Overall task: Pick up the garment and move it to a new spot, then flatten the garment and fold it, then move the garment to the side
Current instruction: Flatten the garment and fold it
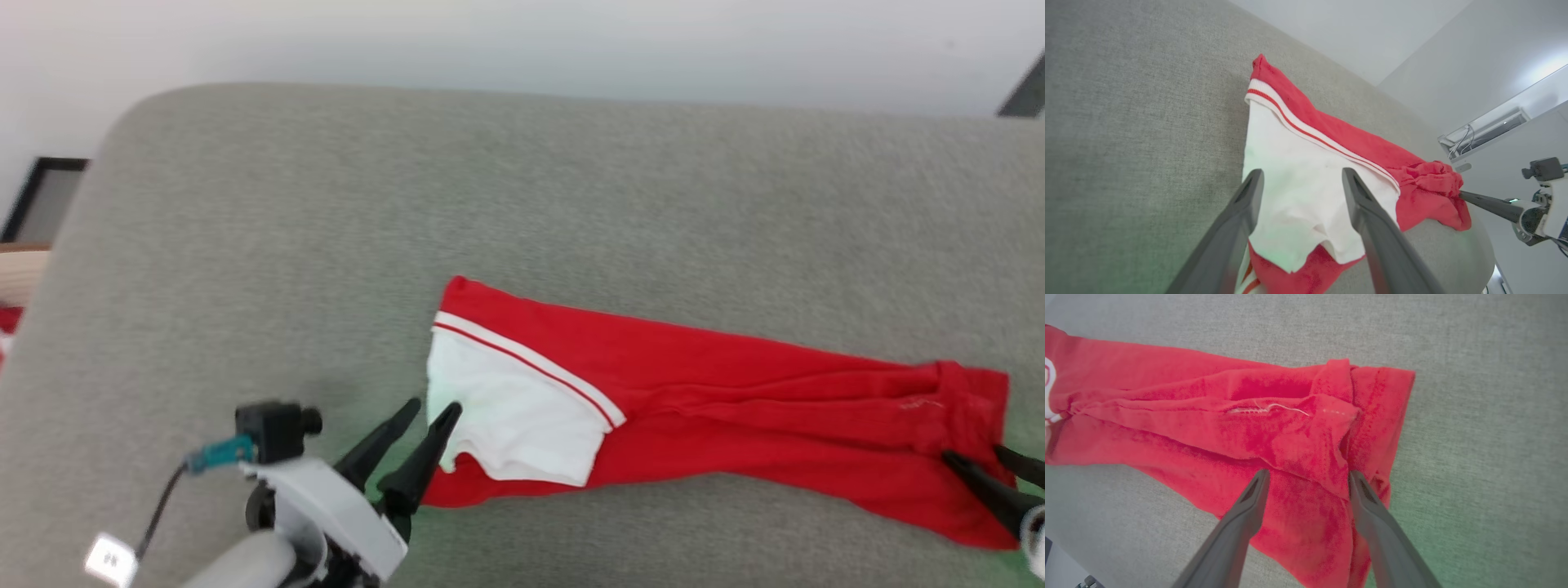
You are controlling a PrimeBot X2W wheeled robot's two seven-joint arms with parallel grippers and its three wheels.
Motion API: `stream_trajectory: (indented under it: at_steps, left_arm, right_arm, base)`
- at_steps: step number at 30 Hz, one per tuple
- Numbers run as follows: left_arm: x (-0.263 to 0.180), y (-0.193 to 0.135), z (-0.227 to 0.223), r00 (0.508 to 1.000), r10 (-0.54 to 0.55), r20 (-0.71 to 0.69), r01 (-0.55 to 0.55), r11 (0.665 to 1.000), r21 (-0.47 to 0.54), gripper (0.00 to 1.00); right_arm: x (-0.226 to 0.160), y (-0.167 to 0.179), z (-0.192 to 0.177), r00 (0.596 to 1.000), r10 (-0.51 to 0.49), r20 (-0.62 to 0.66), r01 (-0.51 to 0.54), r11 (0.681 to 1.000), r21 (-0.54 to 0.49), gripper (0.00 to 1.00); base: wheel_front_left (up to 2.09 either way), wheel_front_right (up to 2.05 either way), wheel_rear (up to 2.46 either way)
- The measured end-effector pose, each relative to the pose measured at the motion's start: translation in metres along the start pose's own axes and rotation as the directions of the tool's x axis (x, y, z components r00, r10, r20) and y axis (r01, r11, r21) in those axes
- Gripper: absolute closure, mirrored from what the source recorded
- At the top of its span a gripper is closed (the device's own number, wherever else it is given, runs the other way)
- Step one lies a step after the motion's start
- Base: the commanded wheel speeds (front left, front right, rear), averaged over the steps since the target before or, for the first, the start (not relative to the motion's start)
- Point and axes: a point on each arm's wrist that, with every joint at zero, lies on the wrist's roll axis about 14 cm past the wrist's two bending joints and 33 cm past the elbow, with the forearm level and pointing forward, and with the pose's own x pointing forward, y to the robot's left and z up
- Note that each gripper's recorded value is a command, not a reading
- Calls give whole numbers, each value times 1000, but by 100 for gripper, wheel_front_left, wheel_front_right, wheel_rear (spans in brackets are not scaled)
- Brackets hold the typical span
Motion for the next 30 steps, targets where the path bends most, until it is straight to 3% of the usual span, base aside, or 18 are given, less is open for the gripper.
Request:
stream_trajectory:
  at_steps: [8, 13, 16, 20, 25, 30]
  left_arm:
    - [-46, 20, 10, 971, 139, 197, -141, 990, -1, 0]
    - [-74, 33, 15, 935, 215, 281, -241, 968, 62, 0]
    - [-90, 41, 24, 906, 256, 337, -312, 942, 124, 0]
    - [-104, 42, 41, 875, 268, 404, -396, 875, 278, 0]
    - [-109, 39, 50, 852, 271, 448, -455, 807, 376, 0]
    - [-107, 38, 52, 837, 282, 469, -477, 795, 374, 0]
  right_arm:
    - [-2, -14, 6, 999, -45, -17, 46, 997, 69, 0]
    - [1, -25, -1, 994, -79, -71, 88, 989, 122, 0]
    - [3, -25, -5, 991, -80, -106, 96, 984, 147, 0]
    - [5, -23, -12, 985, -83, -150, 108, 980, 166, 0]
    - [12, -14, -12, 986, -66, -152, 98, 972, 212, 0]
    - [21, -11, -12, 983, -80, -163, 116, 968, 224, 0]
  base:
    - [0, 0, 0]
    - [0, 0, 0]
    - [0, 0, 0]
    - [0, 0, 0]
    - [0, 0, 0]
    - [0, 0, 0]
